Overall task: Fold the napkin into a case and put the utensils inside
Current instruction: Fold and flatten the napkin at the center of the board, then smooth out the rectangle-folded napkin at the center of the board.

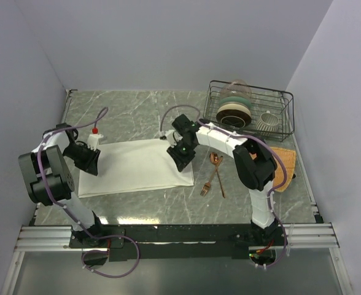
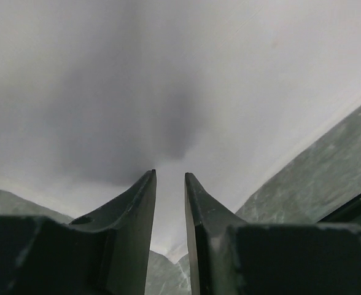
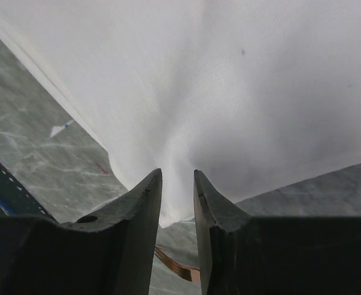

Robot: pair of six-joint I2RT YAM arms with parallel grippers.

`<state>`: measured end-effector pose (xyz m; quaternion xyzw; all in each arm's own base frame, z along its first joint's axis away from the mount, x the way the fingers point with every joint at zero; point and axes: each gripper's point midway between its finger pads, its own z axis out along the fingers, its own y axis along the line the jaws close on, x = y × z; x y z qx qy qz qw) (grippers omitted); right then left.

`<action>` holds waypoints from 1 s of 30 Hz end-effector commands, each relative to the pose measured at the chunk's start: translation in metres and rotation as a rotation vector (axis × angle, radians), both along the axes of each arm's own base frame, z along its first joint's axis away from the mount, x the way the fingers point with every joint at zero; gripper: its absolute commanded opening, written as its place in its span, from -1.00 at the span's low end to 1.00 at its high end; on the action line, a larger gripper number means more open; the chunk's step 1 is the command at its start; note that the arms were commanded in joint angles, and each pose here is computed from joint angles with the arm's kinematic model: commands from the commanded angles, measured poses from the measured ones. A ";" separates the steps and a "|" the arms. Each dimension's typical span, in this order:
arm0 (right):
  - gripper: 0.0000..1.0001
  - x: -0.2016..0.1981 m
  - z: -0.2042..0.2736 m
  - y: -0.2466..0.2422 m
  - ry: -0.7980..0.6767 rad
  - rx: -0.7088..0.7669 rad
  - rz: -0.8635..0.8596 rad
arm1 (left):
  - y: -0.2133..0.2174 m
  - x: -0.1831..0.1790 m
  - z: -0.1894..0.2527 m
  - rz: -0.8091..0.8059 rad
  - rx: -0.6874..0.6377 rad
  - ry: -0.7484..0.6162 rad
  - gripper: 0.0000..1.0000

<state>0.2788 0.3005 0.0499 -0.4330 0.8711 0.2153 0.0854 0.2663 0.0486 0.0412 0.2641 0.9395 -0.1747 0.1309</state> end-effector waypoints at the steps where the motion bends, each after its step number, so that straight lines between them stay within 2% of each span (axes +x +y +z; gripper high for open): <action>1: -0.32 -0.011 -0.022 -0.016 -0.013 -0.085 0.023 | 0.022 -0.015 -0.020 -0.026 0.128 0.062 -0.39; 9: -0.39 -0.025 -0.056 -0.062 -0.027 -0.278 0.050 | 0.044 -0.037 -0.032 -0.129 0.272 0.096 -0.38; 11: -0.40 -0.024 -0.052 -0.064 -0.041 -0.283 0.051 | 0.052 -0.035 -0.026 -0.138 0.321 0.068 -0.31; 13: -0.40 -0.021 -0.043 -0.060 -0.053 -0.263 0.052 | 0.050 -0.027 -0.014 -0.135 0.314 0.022 -0.22; 16: -0.39 -0.012 -0.016 -0.045 -0.079 -0.181 0.046 | 0.028 -0.003 0.018 -0.094 0.169 -0.078 -0.09; 17: -0.37 -0.011 -0.004 -0.039 -0.089 -0.144 0.048 | 0.025 0.016 0.039 -0.066 0.136 -0.143 -0.04; 18: -0.36 -0.010 0.005 -0.034 -0.087 -0.113 0.044 | 0.008 0.028 0.051 -0.025 0.023 -0.181 -0.03; 21: -0.30 -0.004 0.035 -0.012 -0.108 0.010 0.043 | -0.003 0.065 0.075 0.110 -0.093 -0.244 0.00; 23: -0.26 0.002 0.048 -0.001 -0.131 0.063 0.044 | 0.004 0.098 0.086 0.237 -0.109 -0.306 0.01; 26: -0.16 0.015 0.046 0.009 -0.141 0.071 0.034 | 0.015 0.129 0.086 0.338 -0.125 -0.333 0.05; 30: -0.16 0.021 0.037 0.018 -0.112 0.063 0.027 | 0.035 0.146 0.069 0.471 -0.082 -0.282 0.01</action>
